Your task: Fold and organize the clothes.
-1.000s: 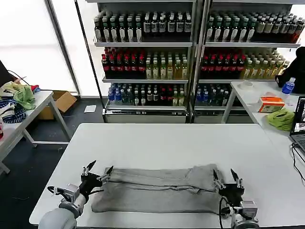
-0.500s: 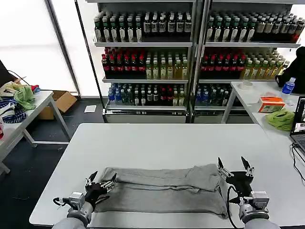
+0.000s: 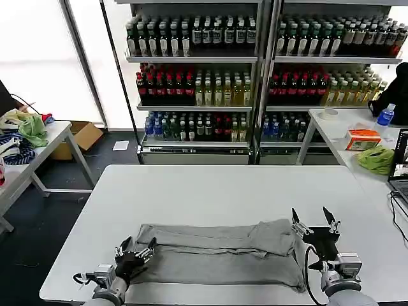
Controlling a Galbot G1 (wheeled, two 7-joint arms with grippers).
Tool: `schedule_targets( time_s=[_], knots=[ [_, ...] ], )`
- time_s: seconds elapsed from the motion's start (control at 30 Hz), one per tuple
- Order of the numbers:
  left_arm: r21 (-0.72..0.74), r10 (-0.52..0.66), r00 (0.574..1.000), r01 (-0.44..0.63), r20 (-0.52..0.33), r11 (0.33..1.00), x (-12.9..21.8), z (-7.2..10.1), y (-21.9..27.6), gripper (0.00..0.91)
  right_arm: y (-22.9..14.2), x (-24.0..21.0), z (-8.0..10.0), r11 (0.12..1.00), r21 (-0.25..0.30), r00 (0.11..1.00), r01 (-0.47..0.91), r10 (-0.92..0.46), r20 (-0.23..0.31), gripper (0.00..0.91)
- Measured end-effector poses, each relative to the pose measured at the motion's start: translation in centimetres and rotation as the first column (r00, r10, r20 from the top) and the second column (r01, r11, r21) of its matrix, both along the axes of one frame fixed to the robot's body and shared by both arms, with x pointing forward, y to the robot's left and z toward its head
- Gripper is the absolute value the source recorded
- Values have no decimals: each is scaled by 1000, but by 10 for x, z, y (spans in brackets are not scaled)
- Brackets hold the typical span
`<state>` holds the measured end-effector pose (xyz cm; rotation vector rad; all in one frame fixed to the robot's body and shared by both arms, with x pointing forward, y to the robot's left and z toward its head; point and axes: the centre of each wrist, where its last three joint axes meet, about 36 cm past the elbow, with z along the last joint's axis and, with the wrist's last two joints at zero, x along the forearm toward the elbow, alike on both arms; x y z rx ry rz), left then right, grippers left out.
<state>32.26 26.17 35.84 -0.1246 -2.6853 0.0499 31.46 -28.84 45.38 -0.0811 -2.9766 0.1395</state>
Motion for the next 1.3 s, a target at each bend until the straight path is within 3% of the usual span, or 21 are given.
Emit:
schedule_targets(
  time_s=[0.57,0.87,1.1,1.3],
  knots=[
    [1,-1,1000,1,-2,1000,-7,-10,1,0,-4,8,4,1000,-1,1000,10,-10,17,907],
    [36,23,999,-24,44,999,-5,-4,19,0,-10,15,9,1000,-7,999,22,-21,26,907],
    [137,77,989,-94,129,986,2,20,81,0,-11,20,11,1000,1,999,22,-22,33,907],
    [299,120,972,-178,204,938,11,52,163,0,-10,24,15,1000,15,999,26,-27,41,907]
  ],
)
